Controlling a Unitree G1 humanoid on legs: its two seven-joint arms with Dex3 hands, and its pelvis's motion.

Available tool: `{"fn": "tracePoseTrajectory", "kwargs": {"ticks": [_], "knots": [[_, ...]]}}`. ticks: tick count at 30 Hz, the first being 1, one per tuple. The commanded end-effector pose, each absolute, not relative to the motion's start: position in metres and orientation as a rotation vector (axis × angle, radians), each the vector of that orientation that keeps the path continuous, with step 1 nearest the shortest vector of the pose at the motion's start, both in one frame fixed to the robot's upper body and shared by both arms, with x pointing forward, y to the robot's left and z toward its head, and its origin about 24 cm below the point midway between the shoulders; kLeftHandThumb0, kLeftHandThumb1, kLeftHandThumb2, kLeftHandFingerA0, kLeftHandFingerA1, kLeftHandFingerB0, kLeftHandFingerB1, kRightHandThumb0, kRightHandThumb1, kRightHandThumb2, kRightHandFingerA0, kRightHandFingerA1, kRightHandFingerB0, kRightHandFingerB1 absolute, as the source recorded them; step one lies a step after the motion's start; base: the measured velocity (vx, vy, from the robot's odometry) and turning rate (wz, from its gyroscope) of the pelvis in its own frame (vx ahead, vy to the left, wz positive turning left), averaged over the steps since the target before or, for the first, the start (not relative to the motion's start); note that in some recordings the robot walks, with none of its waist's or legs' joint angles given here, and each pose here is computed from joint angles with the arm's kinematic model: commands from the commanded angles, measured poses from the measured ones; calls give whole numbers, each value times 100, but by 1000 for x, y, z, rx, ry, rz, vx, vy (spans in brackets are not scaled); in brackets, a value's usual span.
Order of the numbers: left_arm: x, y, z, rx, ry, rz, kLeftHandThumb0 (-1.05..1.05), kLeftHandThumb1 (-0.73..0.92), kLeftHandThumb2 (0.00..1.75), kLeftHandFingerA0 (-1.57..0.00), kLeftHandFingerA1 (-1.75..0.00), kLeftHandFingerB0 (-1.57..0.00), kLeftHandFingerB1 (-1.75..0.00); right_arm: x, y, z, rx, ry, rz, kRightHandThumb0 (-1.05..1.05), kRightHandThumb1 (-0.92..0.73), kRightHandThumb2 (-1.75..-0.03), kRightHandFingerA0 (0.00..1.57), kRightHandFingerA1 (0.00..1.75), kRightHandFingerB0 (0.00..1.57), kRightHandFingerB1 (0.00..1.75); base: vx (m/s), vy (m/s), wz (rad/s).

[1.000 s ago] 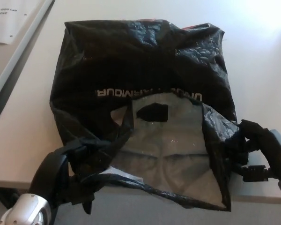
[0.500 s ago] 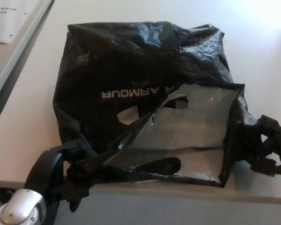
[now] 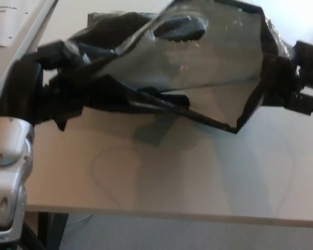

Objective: A plastic bag is kept infront of the robot in the middle of the desk and the robot uses both its hands to grab it from the top and lifts it up and then releases it.

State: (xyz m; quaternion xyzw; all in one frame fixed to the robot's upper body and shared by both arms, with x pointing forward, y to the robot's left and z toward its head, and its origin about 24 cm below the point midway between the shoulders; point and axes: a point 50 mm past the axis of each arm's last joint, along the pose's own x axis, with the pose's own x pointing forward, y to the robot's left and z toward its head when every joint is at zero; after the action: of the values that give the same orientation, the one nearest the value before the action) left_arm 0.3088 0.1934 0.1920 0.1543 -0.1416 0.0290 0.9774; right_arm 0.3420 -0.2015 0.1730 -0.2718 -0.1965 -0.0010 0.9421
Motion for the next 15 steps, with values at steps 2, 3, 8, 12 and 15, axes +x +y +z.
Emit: {"fn": "tracePoseTrajectory", "kwargs": {"ticks": [2,3,8,12,15], "knots": [[303,189,253,319,-547,97,-18,62,58,-89,-174,-75,-164,338,-191,235,-438,-548,67,-43,-86,-68,81,175,71,147,0,0,0],[301,186,264,314,-605,99,-24,63,59,-89,-173,-76,-164,337,-189,247,-417,-573,78,-44,-86,-70,84,173,73,142,0,0,0],[297,181,286,241,-667,90,-19,65,57,-87,-175,-69,-175,336,-183,271,-440,-639,81,-44,-85,-70,85,169,77,139,0,0,0],[295,176,305,239,-735,102,-12,56,68,-90,-175,-65,-175,336,-182,288,-456,-669,89,-43,-88,-70,85,175,75,146,0,0,0],[291,173,316,264,-769,107,-17,61,62,-93,-175,-72,-175,333,-181,296,-466,-698,83,-45,-85,-71,84,171,74,138,0,0,0]]}}
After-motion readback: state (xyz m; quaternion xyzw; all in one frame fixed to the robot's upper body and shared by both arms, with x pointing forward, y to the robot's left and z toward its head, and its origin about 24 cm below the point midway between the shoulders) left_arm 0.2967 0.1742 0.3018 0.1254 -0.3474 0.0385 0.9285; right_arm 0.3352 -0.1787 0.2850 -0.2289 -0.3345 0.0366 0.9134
